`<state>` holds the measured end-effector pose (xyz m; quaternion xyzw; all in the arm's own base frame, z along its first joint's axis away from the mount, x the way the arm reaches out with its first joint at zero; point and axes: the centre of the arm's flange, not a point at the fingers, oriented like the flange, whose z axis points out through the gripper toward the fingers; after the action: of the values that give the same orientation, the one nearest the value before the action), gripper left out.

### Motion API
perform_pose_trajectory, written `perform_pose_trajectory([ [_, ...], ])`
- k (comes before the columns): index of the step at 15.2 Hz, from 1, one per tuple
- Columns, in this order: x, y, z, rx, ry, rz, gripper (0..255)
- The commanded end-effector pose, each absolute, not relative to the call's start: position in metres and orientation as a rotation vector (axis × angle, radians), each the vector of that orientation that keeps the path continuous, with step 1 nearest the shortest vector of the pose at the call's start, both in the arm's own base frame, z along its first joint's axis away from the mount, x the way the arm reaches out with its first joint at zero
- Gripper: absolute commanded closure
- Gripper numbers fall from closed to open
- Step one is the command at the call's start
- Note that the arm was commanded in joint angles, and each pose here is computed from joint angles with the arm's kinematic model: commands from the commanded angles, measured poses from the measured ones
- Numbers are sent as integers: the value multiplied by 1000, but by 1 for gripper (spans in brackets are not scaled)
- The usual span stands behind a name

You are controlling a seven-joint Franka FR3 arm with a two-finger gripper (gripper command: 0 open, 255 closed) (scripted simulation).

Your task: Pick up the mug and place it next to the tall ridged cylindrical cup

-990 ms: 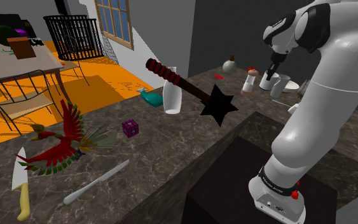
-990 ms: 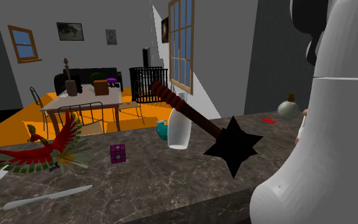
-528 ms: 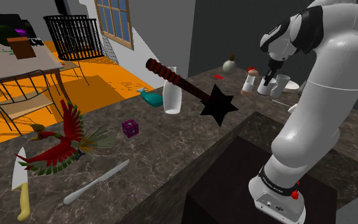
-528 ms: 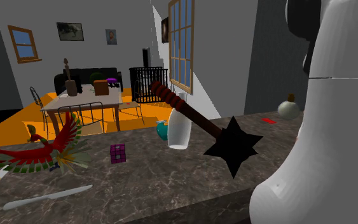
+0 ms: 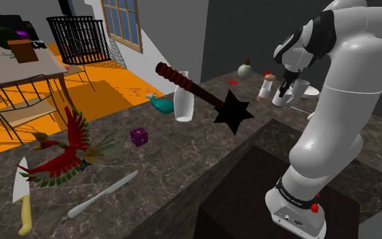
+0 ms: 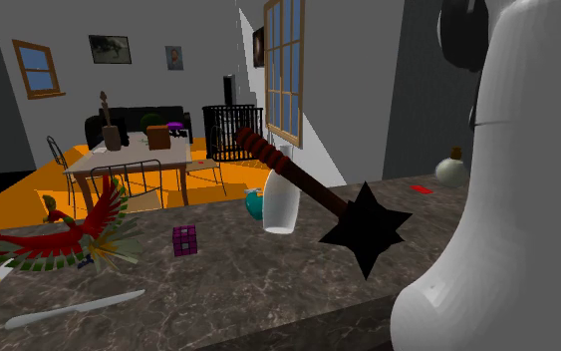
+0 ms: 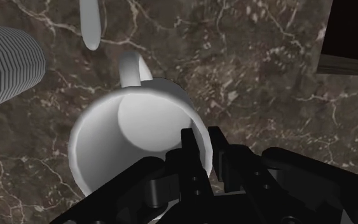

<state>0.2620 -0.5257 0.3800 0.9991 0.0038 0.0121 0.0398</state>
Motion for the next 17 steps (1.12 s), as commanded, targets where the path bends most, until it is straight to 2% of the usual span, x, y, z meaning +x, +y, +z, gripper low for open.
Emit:
perform_pose_trajectory([
  [1,261,-526,376,3061,11,38,255],
  [7,261,-526,376,3061,11,38,255],
  [8,261,-526,376,3061,11,38,0],
  [13,261,-526,376,3061,11,38,0],
  [17,260,-522,426,3061,11,38,0],
])
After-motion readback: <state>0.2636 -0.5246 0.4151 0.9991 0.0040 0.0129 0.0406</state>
